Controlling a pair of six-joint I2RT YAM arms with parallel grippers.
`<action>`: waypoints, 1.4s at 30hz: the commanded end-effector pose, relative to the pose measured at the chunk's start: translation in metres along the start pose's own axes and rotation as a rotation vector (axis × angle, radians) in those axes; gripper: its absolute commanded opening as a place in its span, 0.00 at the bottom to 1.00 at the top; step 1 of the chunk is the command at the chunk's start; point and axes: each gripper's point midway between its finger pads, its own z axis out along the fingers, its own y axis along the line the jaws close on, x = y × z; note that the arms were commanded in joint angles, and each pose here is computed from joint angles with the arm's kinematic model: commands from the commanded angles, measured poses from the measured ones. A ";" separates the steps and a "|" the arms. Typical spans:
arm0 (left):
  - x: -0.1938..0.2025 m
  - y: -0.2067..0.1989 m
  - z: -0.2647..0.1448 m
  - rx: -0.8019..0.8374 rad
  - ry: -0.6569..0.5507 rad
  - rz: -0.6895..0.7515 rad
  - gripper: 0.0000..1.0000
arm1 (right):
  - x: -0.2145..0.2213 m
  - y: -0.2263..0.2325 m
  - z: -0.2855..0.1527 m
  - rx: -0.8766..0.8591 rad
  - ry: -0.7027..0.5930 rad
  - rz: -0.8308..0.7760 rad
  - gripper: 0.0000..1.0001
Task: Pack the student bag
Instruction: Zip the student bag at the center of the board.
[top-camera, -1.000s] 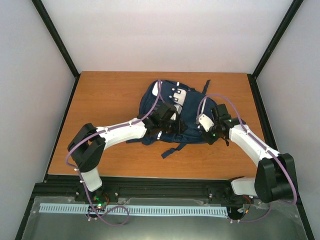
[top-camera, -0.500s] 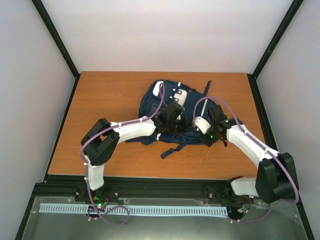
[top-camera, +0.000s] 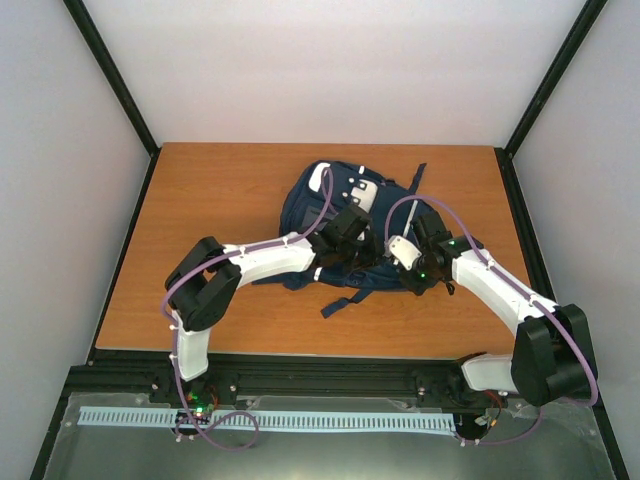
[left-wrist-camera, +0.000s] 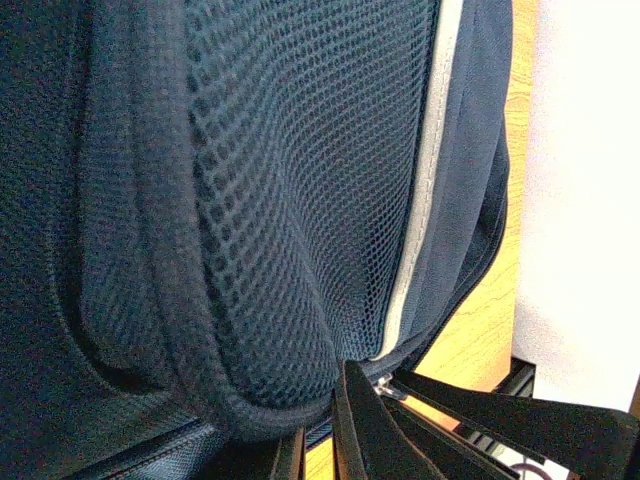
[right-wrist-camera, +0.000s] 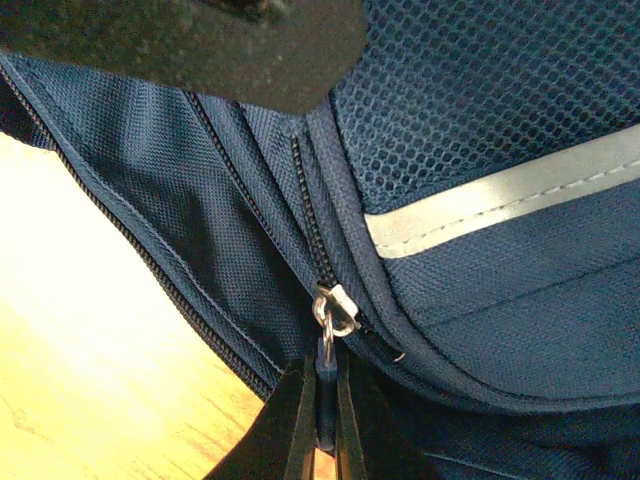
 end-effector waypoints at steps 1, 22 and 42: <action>-0.025 -0.008 -0.022 -0.012 -0.120 0.064 0.01 | 0.016 0.012 -0.007 -0.032 0.070 -0.027 0.03; -0.025 0.043 -0.076 -0.089 -0.168 0.183 0.01 | 0.043 -0.021 -0.006 0.060 0.173 0.010 0.03; 0.017 0.096 -0.129 -0.243 -0.068 0.362 0.01 | 0.012 -0.071 0.003 0.128 0.203 -0.109 0.03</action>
